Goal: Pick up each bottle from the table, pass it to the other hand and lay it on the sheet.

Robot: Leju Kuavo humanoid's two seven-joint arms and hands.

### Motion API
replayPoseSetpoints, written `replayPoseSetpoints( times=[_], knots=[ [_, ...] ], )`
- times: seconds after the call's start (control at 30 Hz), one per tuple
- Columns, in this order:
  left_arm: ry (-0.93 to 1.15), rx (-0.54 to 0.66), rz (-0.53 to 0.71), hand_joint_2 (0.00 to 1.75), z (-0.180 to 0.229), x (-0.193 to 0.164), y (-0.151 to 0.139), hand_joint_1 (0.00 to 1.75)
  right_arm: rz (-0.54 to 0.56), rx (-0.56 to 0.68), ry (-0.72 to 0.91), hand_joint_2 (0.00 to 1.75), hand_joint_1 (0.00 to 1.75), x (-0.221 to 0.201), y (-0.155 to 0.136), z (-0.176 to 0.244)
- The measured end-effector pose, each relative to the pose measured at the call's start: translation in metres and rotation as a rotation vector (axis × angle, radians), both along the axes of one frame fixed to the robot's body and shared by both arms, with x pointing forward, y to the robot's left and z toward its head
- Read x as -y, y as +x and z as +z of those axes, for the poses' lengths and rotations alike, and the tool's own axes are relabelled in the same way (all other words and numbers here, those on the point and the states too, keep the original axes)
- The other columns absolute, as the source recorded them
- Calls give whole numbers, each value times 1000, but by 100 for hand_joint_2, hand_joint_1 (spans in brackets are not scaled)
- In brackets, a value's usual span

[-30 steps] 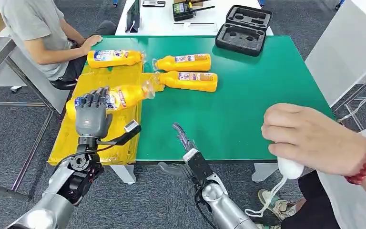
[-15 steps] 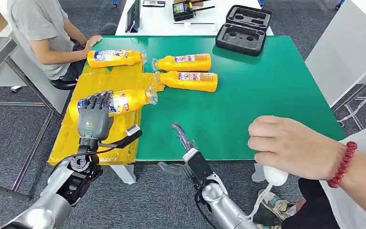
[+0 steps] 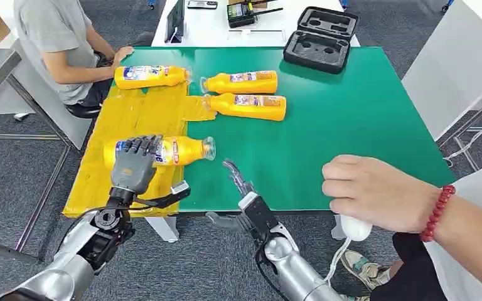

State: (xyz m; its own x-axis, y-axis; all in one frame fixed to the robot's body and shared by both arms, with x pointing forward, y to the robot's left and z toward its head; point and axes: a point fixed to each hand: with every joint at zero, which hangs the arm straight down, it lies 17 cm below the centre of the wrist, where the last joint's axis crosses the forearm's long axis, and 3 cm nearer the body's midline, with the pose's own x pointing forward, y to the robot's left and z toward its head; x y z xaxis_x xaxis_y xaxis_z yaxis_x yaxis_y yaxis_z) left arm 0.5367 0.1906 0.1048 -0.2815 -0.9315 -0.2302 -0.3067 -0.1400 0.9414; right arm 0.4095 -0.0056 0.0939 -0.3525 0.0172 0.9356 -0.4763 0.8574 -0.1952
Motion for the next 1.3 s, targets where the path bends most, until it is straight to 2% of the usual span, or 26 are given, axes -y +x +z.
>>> replayPoseSetpoints(
  times=[0.03,0.17,0.4,0.43,0.47,0.5,0.53,0.67,0.7,0.73,0.77,1.3],
  knots=[
    [13,-47,6,175,-17,-4,-1,175,2,-4,3,175,0,0,1,0],
    [48,-112,-43,175,-40,-2,-7,173,1,-8,2,175,0,0,0,-2],
    [72,-185,-51,175,-64,-5,-12,171,-11,-8,3,175,0,1,1,-2],
    [71,-197,-43,175,-68,-7,-13,161,-14,-8,2,175,0,2,1,-3],
    [67,-208,-30,175,-72,-9,-13,141,-15,-9,1,175,0,3,0,-4],
    [63,-213,-24,175,-73,-10,-14,143,-15,-10,0,175,0,3,0,-4],
    [62,-219,-17,175,-74,-12,-13,126,-16,-11,-3,175,0,3,0,-5],
    [58,-236,-2,175,-78,-14,-12,126,-19,-13,-6,175,0,4,-2,-7],
    [56,-239,0,175,-78,-14,-12,94,-19,-13,-7,175,0,4,-2,-8],
    [55,-241,1,175,-79,-14,-12,19,-19,-13,-7,175,0,4,-2,-8],
    [55,-242,2,175,-79,-14,-12,0,-20,-13,-7,175,0,4,-2,-8],
    [69,-250,25,175,-80,-20,-9,0,-33,-12,-7,175,0,7,0,-8]
  ],
)
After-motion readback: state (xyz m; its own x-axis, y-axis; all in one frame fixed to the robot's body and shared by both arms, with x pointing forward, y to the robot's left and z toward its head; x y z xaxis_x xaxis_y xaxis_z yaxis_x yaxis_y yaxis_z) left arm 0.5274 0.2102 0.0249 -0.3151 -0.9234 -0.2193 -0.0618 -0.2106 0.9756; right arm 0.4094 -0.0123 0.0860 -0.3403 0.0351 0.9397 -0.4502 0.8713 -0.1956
